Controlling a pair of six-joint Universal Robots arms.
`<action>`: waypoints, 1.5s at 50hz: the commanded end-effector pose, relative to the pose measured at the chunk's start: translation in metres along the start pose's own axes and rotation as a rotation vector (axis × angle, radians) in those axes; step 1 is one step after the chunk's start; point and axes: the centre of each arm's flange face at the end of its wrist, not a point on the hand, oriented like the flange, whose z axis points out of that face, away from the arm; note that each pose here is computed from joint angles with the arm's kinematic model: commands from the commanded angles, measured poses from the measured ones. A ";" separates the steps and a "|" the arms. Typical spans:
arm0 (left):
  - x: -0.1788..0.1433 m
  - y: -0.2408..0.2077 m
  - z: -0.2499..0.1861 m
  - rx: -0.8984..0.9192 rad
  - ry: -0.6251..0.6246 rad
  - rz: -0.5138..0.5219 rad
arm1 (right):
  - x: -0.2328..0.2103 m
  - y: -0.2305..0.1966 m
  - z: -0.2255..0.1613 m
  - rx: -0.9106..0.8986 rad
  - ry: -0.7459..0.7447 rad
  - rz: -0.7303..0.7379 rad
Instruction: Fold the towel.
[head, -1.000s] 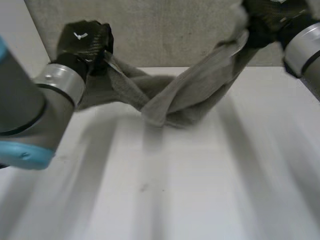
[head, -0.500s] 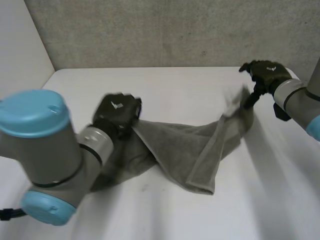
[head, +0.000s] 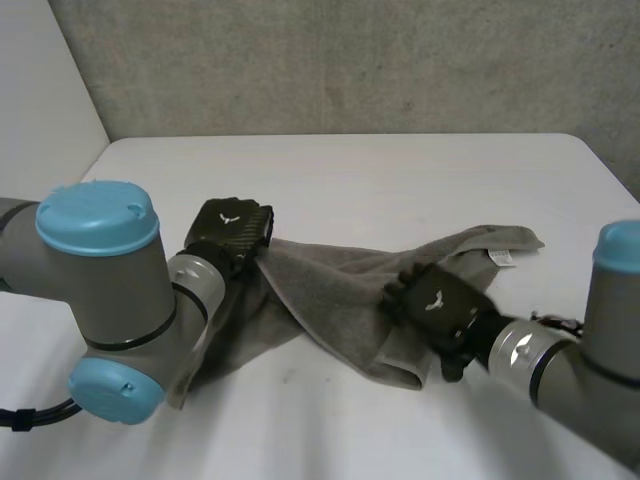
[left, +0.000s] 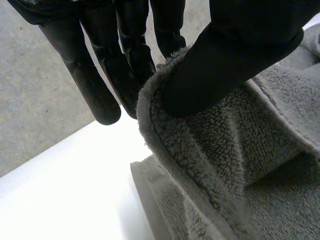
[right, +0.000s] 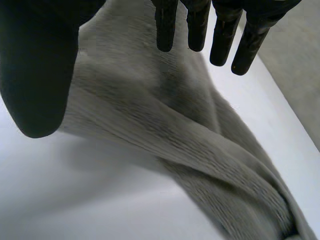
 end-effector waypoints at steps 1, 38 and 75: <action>0.002 0.008 0.001 -0.025 0.005 0.001 | -0.021 0.006 0.011 0.048 -0.048 -0.119; -0.015 0.043 -0.001 -0.406 0.033 0.289 | 0.058 -0.023 0.022 -0.181 0.152 -0.105; -0.033 0.039 0.012 -0.023 -0.161 0.269 | 0.093 -0.004 0.027 0.097 0.207 0.217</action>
